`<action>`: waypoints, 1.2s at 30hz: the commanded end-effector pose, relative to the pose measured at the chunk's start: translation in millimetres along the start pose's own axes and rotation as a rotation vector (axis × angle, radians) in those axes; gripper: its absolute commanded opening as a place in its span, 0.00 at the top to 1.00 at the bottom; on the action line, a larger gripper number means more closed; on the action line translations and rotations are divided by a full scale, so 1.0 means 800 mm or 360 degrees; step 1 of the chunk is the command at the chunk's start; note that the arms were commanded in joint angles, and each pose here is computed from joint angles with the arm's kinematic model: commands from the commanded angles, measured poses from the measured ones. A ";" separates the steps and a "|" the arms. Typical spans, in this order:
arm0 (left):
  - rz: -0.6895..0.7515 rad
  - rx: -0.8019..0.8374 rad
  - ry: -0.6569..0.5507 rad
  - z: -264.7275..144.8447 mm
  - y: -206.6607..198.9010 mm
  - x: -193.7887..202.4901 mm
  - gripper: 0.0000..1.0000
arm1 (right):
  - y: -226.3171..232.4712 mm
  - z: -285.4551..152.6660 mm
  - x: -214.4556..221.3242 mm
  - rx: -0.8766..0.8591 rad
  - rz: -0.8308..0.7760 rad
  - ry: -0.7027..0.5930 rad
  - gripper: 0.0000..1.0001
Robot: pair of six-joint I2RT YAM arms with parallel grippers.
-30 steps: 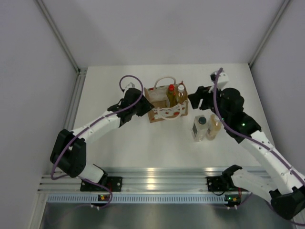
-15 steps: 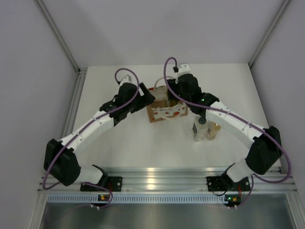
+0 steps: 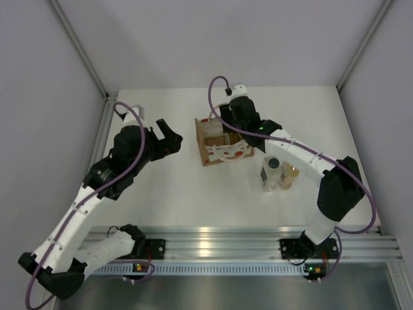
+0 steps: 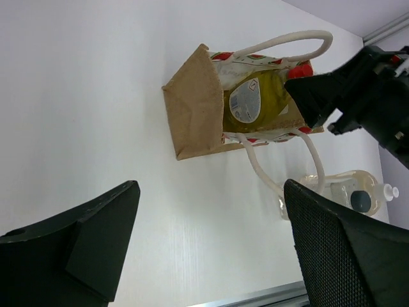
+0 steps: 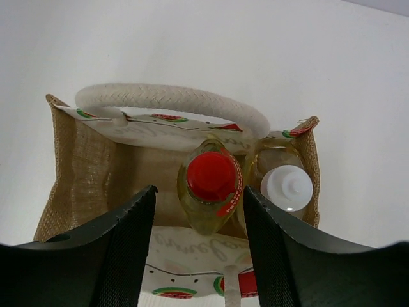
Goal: Take the personal care products out of the canvas bag
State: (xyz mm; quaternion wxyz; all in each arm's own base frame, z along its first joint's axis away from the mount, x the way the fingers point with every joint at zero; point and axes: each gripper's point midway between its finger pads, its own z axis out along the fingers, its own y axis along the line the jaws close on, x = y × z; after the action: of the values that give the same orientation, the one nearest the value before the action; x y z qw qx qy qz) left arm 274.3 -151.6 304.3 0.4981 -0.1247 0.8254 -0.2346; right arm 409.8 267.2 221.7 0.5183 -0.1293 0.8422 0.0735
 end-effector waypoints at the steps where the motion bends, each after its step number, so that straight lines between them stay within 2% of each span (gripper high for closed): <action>1: 0.0168 -0.0072 0.0023 -0.045 0.024 -0.005 0.02 | 0.004 0.010 -0.025 0.0029 -0.0009 -0.0071 0.44; 7: 0.0337 -0.0071 0.0045 -0.094 0.052 0.004 0.02 | 0.002 0.031 -0.011 0.0085 -0.0043 -0.0029 0.45; 12: 0.0501 -0.0167 0.0122 -0.096 0.091 0.035 0.02 | 0.002 0.041 0.003 0.0101 -0.0047 0.0002 0.46; 19: 0.0371 -0.0329 -0.0133 -0.118 0.123 0.013 0.02 | 0.001 0.056 0.023 0.0118 -0.0037 0.0050 0.46; 36: 0.0255 -0.0404 -0.0183 -0.114 0.137 0.019 0.02 | 0.007 0.092 0.057 0.0159 0.0015 0.0108 0.48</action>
State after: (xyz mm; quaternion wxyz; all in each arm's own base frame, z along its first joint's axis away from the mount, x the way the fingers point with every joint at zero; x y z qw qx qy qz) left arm 189.7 -43.0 269.7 0.5325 -0.1207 0.8341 -0.0787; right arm 447.1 275.1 171.6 0.5119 -0.1051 0.8523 0.0218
